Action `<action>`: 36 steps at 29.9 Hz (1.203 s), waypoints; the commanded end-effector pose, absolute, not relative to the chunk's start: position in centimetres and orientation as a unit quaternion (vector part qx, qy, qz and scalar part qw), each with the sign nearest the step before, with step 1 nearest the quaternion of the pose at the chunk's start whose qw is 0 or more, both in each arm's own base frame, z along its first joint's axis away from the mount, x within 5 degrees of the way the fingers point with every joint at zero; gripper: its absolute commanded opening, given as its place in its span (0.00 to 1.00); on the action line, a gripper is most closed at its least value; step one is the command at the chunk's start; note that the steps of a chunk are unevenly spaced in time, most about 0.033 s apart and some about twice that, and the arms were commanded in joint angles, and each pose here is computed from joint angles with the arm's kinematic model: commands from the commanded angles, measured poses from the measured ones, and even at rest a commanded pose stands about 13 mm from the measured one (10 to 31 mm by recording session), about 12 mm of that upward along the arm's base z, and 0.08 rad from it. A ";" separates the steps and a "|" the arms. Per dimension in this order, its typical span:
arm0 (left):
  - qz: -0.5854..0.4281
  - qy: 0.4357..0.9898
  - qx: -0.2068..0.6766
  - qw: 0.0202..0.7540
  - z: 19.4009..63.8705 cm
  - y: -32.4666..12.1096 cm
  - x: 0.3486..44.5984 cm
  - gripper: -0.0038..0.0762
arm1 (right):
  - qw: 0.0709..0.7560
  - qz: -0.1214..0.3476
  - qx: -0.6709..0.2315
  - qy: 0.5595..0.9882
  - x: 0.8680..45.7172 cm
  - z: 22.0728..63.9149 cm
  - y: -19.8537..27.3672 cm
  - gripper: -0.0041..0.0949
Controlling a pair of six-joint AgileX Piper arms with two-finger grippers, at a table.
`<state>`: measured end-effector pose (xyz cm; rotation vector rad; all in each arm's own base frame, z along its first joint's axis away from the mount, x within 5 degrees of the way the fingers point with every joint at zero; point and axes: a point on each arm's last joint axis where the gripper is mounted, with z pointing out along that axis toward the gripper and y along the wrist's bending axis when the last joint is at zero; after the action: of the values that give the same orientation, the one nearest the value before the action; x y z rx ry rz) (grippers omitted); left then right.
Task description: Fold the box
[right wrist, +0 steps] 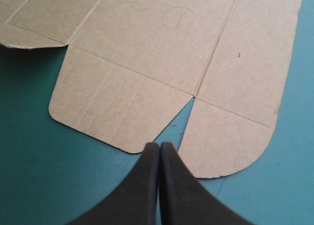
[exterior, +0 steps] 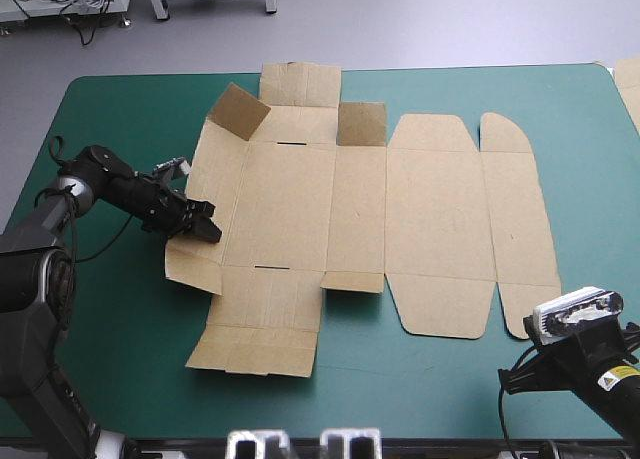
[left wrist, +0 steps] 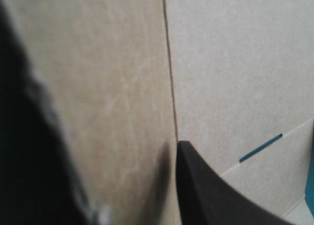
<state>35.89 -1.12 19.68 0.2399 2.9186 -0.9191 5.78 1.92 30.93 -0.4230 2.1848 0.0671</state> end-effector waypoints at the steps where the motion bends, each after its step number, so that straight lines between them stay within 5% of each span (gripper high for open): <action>1: -0.330 0.936 0.114 0.034 21.6 -2.9 35.3 0.07 | 0.472 0.028 -0.160 0.866 6.2 32.2 1.9 0.02; 12: -0.321 0.913 0.243 0.061 23.9 -6.4 35.3 0.04 | 0.472 0.028 -0.160 0.866 6.2 32.2 1.9 0.02; 27: -0.100 0.845 0.435 0.294 40.9 -8.5 33.1 0.04 | 0.500 0.040 -0.168 0.849 6.2 33.3 2.3 0.02; 36: 0.020 0.770 0.537 0.344 45.8 -11.6 29.1 0.04 | 0.569 0.037 -0.166 0.805 5.5 37.9 2.5 0.02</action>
<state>31.87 -11.06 42.97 1.3210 2.1109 0.0045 5.13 2.49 35.41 -0.4256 2.0017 0.0871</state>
